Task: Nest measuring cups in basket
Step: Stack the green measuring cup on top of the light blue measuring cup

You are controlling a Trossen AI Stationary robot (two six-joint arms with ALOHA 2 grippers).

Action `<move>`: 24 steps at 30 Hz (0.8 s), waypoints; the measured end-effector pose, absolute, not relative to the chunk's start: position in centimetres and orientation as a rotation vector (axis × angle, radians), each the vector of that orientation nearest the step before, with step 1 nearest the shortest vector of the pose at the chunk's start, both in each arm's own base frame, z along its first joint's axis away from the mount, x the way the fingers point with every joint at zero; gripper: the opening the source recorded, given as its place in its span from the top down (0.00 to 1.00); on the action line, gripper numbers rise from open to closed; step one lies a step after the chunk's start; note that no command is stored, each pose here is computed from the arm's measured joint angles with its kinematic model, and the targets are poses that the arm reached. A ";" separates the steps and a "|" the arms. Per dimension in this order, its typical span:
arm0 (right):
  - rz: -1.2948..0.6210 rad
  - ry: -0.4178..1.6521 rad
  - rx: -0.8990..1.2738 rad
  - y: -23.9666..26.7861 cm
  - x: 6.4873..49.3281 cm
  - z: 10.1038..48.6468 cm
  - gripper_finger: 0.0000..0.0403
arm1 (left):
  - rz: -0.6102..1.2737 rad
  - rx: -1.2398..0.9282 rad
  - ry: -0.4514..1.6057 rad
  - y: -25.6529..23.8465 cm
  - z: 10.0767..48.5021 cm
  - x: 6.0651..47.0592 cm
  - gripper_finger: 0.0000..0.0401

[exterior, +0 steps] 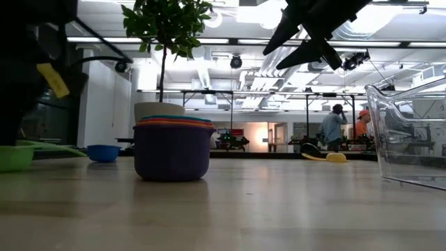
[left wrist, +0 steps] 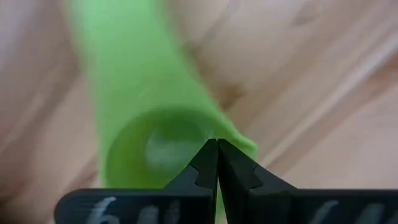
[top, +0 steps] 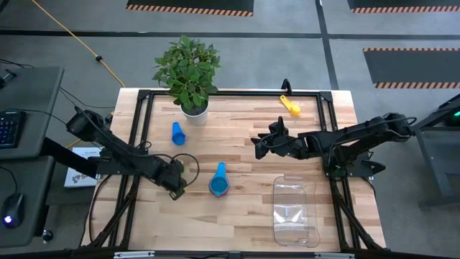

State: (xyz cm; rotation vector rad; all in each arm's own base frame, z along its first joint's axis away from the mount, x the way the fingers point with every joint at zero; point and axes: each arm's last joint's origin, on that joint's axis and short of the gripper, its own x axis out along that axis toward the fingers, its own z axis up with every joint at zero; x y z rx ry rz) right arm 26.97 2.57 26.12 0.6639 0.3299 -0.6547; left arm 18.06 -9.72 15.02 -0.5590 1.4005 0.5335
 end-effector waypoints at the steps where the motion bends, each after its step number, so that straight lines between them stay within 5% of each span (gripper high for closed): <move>1: -0.654 0.329 0.665 2.6 27.0 26.1 0.53 | 0.508 -0.572 1.380 -9.9 15.0 18.3 1.00; 14: -0.655 0.328 0.669 2.6 27.0 26.1 0.53 | 0.254 -0.769 1.121 -11.9 16.5 21.6 1.00; 24: -0.654 0.320 0.676 2.6 27.0 26.2 0.53 | 0.226 -0.585 1.003 -10.2 22.9 19.1 1.00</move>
